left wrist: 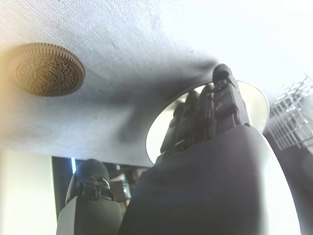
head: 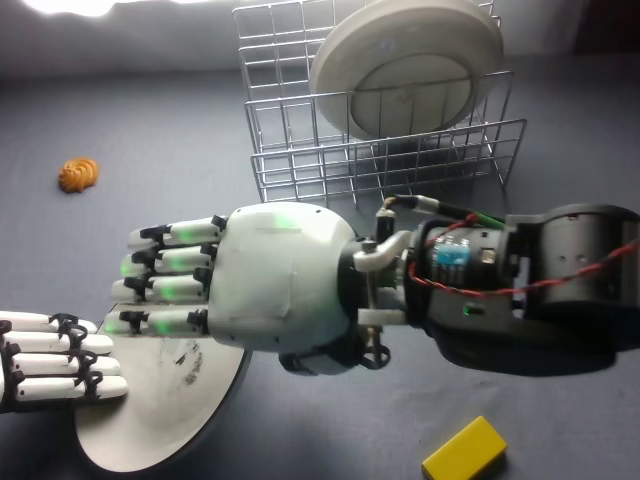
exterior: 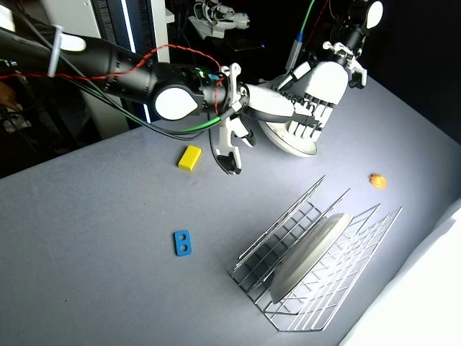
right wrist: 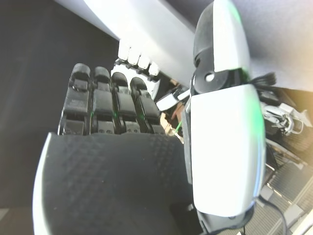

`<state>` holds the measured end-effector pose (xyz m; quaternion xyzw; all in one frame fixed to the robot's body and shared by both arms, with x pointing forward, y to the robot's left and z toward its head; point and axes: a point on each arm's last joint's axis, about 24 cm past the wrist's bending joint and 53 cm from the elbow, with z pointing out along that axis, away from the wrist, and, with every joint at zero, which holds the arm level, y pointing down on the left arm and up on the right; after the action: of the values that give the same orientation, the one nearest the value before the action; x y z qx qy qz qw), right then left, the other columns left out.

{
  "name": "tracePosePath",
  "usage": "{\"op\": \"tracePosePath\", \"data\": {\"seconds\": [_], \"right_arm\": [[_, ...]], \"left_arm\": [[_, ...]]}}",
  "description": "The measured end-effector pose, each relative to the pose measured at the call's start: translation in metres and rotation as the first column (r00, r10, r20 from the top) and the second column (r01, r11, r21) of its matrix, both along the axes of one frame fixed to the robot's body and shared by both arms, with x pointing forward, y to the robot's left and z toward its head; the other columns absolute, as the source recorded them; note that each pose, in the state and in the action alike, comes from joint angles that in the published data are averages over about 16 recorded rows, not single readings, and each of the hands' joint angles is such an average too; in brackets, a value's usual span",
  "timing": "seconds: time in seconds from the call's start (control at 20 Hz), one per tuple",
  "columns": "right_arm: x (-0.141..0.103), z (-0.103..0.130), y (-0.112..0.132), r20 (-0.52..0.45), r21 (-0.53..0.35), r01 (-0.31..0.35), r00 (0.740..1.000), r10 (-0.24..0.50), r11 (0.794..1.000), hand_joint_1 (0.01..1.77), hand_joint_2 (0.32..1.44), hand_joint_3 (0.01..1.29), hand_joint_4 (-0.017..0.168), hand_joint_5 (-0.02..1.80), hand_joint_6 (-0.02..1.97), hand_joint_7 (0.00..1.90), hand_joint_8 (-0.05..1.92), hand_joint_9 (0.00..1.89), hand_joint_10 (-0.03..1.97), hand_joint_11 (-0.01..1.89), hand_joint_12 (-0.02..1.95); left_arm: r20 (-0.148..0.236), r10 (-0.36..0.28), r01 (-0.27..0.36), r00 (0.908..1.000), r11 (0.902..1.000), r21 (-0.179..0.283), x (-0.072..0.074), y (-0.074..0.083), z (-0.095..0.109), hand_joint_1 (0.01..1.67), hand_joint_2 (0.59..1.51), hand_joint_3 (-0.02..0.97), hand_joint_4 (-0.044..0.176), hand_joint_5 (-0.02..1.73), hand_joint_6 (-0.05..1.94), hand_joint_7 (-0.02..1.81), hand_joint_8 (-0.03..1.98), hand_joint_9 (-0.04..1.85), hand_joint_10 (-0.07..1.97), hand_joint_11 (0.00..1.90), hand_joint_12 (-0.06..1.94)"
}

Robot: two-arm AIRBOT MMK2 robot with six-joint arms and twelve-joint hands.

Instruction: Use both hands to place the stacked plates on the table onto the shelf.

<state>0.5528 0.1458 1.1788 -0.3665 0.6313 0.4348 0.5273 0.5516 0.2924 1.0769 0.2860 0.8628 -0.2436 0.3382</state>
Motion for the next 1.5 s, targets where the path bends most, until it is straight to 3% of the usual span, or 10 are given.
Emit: {"op": "tracePosePath", "data": {"seconds": [0.25,0.65,0.95,1.2,1.5], "right_arm": [[0.001,-0.011,0.014,-0.025,-0.011,-0.005,1.000,0.004,1.000,1.17,0.99,0.01,0.003,0.06,0.01,0.05,0.01,0.04,0.01,0.02,0.10],[-0.003,-0.017,0.030,-0.055,-0.007,-0.019,0.998,0.018,1.000,1.16,1.04,0.02,0.004,0.35,0.01,0.35,0.01,0.32,0.03,0.06,0.68],[-0.007,-0.018,0.037,-0.047,0.002,-0.031,0.998,0.031,1.000,1.17,1.05,0.02,-0.001,0.63,0.11,0.66,0.12,0.65,0.14,0.30,1.07],[-0.009,-0.016,0.040,-0.034,0.015,-0.037,0.999,0.038,0.999,1.18,1.02,0.02,-0.005,0.75,0.30,0.83,0.34,0.89,0.27,0.59,1.09],[-0.011,-0.013,0.040,-0.019,0.034,-0.041,0.999,0.042,0.999,1.19,0.98,0.01,-0.010,0.80,0.54,0.91,0.64,1.05,0.46,0.85,1.05]], "left_arm": [[0.000,0.000,0.000,1.0000,1.0000,0.000,0.000,0.000,0.000,0.02,1.090,0.018,-0.012,-0.01,-0.03,-0.01,-0.01,-0.02,-0.04,0.03,0.03],[-0.001,0.001,-0.001,1.0000,1.0000,0.000,0.000,0.001,0.000,0.02,1.091,0.019,-0.012,-0.01,-0.03,-0.01,-0.01,-0.02,-0.04,0.03,0.03],[-0.002,0.002,-0.002,1.0000,1.0000,0.000,0.000,0.002,0.000,0.02,1.093,0.020,-0.012,-0.01,-0.03,-0.01,-0.01,-0.02,-0.04,0.03,0.02],[0.000,0.007,-0.007,1.0000,1.0000,-0.007,0.001,0.002,0.002,0.02,1.093,0.019,-0.012,-0.01,-0.03,-0.01,-0.01,-0.02,-0.04,0.02,0.02],[0.019,0.038,-0.037,0.9991,0.9986,-0.038,0.010,0.003,0.010,0.02,1.093,0.020,-0.009,-0.01,-0.02,0.00,-0.01,-0.02,-0.04,0.02,0.01]]}}
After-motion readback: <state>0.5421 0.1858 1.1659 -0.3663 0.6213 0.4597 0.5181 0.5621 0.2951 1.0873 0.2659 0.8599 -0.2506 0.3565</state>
